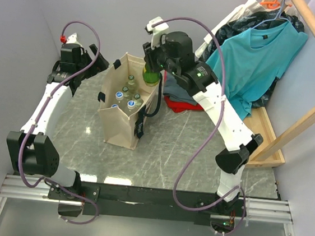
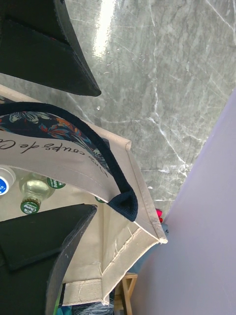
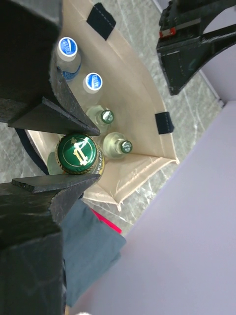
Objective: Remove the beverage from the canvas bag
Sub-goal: Take out the drink from the canvas bag, then place the drink at the center of the board.
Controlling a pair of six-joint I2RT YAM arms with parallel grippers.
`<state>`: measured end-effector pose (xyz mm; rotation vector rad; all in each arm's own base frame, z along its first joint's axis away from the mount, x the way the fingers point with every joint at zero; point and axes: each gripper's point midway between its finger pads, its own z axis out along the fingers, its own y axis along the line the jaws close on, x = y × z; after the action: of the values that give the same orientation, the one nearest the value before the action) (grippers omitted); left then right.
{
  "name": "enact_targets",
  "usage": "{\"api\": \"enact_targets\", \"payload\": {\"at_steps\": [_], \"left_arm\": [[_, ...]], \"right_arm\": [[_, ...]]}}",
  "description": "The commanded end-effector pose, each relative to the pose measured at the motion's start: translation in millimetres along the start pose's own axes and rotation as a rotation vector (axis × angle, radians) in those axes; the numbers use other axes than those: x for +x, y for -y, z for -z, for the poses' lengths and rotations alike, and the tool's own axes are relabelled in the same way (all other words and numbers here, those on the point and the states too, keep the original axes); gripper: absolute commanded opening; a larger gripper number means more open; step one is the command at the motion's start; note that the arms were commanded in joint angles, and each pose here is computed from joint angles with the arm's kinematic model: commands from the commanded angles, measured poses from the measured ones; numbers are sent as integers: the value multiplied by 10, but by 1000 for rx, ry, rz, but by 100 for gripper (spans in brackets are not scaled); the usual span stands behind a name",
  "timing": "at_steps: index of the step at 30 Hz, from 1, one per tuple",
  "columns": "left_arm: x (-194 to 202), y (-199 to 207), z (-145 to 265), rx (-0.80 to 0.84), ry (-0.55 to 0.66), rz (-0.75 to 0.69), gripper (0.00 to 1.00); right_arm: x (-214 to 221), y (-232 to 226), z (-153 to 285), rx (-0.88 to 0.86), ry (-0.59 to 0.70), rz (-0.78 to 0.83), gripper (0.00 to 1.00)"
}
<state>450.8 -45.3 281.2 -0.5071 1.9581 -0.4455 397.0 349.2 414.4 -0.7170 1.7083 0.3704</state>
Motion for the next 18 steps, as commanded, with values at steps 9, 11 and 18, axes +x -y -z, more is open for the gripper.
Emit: {"api": "enact_targets", "payload": {"at_steps": [9, 11, 18], "left_arm": [[-155, 105, 108, 31, 62, -1, 96], [-157, 105, 105, 31, 64, 4, 96], [-163, 103, 128, 31, 69, 0, 96]], "right_arm": [[-1112, 370, 946, 142, 372, 1, 0], [-1104, 423, 1015, 166, 371, 4, 0], [-1024, 537, 1186, 231, 368, 3, 0]]}}
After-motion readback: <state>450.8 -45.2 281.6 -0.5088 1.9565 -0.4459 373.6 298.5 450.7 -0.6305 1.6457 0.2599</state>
